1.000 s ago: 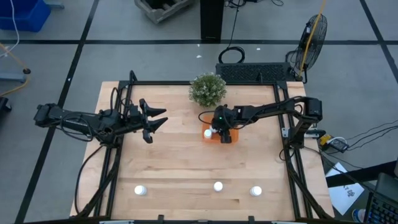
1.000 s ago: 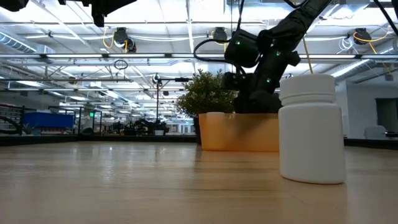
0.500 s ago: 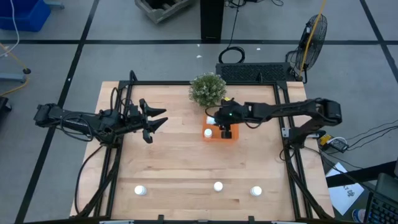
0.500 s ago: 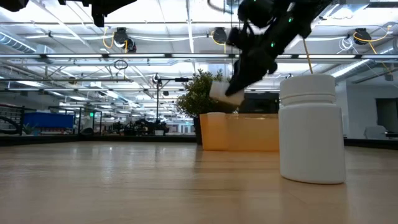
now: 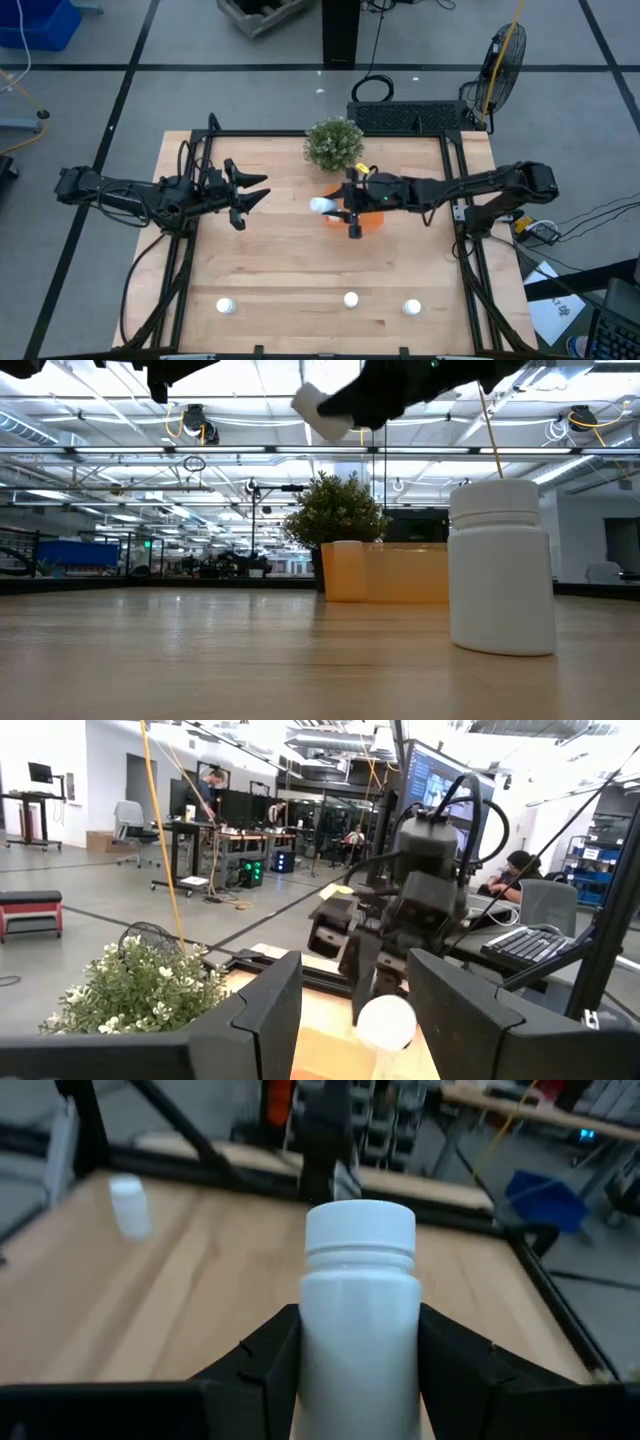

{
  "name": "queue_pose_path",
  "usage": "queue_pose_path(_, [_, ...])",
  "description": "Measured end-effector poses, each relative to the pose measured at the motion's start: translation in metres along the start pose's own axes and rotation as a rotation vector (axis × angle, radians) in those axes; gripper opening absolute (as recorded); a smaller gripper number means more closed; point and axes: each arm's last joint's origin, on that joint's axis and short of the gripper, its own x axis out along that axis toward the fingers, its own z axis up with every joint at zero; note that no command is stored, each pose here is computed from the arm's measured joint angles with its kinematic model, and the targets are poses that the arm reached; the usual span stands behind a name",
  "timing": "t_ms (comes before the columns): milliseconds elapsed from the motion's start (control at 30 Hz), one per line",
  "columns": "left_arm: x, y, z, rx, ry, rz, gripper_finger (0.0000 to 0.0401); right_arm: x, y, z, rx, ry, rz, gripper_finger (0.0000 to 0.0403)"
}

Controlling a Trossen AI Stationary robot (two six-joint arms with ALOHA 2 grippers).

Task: Pick and place pill bottles into a basket
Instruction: Put the white pill bottle into the orange bin

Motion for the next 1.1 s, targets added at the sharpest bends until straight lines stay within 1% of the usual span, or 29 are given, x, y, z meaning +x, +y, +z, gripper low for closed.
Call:
queue_pose_path(100, [0.0,0.0,0.0,-0.006,-0.001,0.0,0.0186,0.001,0.001,0.005,0.009,-0.058,-0.001,0.0151])
queue_pose_path(200, [0.001,-0.001,0.001,-0.084,-0.021,-0.003,0.0186,0.006,0.002,0.006,0.009,-0.104,0.032,0.0151])
queue_pose_path(267, [0.003,-0.001,-0.001,-0.11,-0.012,0.0,0.0186,0.011,0.003,0.007,0.017,-0.153,0.061,0.0151])
queue_pose_path(333, [0.007,-0.003,-0.006,-0.107,0.02,-0.014,0.0186,0.017,0.004,0.007,0.016,-0.195,0.081,0.0151])
queue_pose_path(467, [0.019,-0.008,-0.021,-0.084,0.082,-0.049,0.0186,0.026,0.004,0.004,0.016,-0.234,0.076,0.015])
queue_pose_path(567, [0.029,-0.011,-0.034,-0.073,0.121,-0.051,0.0186,0.03,0.005,0.001,0.035,-0.232,0.078,0.015])
queue_pose_path(667, [0.039,-0.016,-0.044,-0.061,0.131,-0.119,0.0187,0.036,0.006,-0.005,0.038,-0.213,0.08,0.015])
queue_pose_path(767, [0.049,-0.019,-0.057,-0.086,0.137,-0.117,0.0187,0.041,0.007,-0.009,0.052,-0.21,0.081,0.015])
queue_pose_path(833, [0.054,-0.02,-0.063,-0.073,0.143,-0.111,0.0187,0.043,0.007,-0.012,0.056,-0.202,0.08,0.015])
queue_pose_path(1033, [0.059,-0.022,-0.071,-0.09,0.14,-0.118,0.0187,0.046,0.006,-0.015,0.064,-0.192,0.074,0.015])
queue_pose_path(1100, [0.06,-0.022,-0.073,-0.082,0.146,-0.12,0.0187,0.046,0.004,-0.015,0.075,-0.19,0.055,0.015])
